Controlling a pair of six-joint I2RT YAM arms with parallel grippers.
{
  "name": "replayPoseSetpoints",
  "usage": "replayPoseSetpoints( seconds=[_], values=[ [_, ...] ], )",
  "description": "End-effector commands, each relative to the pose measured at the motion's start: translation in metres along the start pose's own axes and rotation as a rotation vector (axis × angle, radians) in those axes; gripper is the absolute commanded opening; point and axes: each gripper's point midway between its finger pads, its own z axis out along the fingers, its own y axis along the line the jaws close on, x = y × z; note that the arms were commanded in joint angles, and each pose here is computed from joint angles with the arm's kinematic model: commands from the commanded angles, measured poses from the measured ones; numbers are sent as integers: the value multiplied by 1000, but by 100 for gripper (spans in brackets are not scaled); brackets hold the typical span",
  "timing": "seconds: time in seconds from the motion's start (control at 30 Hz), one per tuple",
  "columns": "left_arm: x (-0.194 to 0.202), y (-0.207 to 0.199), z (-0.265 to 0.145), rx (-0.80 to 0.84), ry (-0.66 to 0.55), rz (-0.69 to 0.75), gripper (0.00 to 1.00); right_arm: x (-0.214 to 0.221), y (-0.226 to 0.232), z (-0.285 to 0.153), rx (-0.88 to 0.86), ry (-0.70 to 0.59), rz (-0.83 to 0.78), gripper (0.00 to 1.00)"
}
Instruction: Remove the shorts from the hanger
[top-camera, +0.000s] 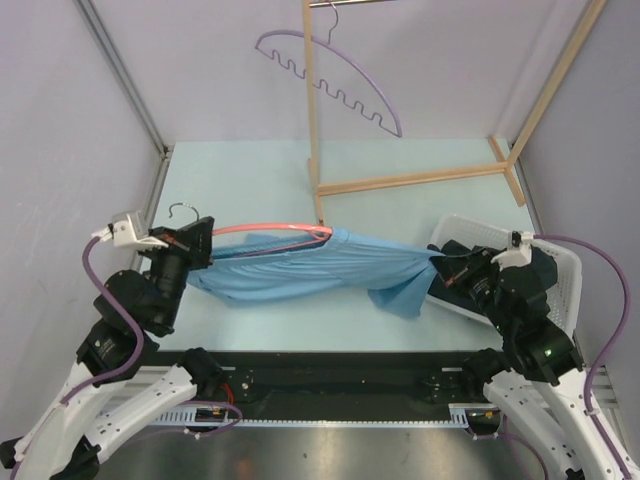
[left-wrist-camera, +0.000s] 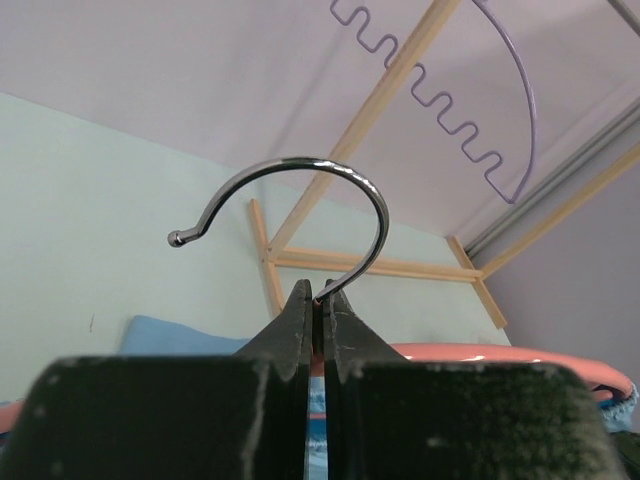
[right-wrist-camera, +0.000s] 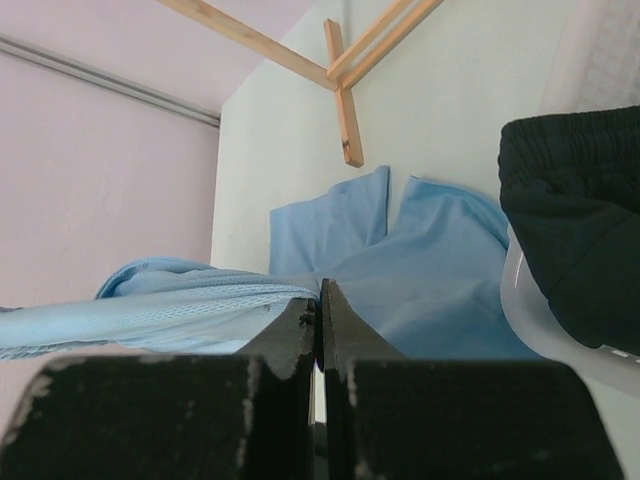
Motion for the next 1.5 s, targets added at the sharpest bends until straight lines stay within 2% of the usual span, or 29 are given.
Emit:
replayPoseSetpoints(
  seconds=[0.0,0.3,0.33,0.4,0.43,0.47,0.53,0.57,0.67,0.7,0.83,0.9,1.03,1.1,1.2,1.27,1.47],
  values=[
    [-87,58,-31,-293,-336,-114,0,-29,-71,0,321,-186,-30,0],
    [-100,75,-46,-363,-399,-173,0,-34,-75,3,341,-193,-34,0],
    [-102,72,-45,-351,-408,-179,1,-36,-71,6,318,-198,-60,0],
    [-102,61,-39,-305,-390,-160,0,-27,-58,17,251,-125,-88,0],
    [-100,56,-35,-285,-377,-167,0,-29,-41,26,168,-128,-118,0],
    [-97,50,-30,-266,-362,-169,1,-17,-23,31,61,-50,-179,0],
    [-87,27,-16,-181,-293,-170,0,-12,6,41,-83,-12,-237,0],
    [-88,18,-14,-154,-272,-189,0,2,24,40,-185,51,-292,0],
    [-58,-20,5,-24,-121,-242,0,21,71,36,-424,119,-369,0],
    [-55,-31,8,6,-92,-298,1,34,87,30,-500,153,-402,0],
    [-19,-70,20,121,93,-367,0,63,120,35,-624,214,-455,0],
    [-15,-83,20,163,138,-408,0,72,128,38,-645,234,-448,0],
    [-15,-110,11,296,197,-437,0,65,140,47,-650,190,-434,0],
    [-26,-111,6,319,167,-406,0,54,145,46,-638,155,-438,0],
    [-34,-95,3,276,114,-338,0,24,154,38,-593,66,-471,0],
    [-35,-81,4,221,90,-301,0,-11,170,26,-576,-46,-491,0],
    [-22,-58,0,155,93,-222,0,-97,192,-13,-484,-288,-533,0]
  ],
)
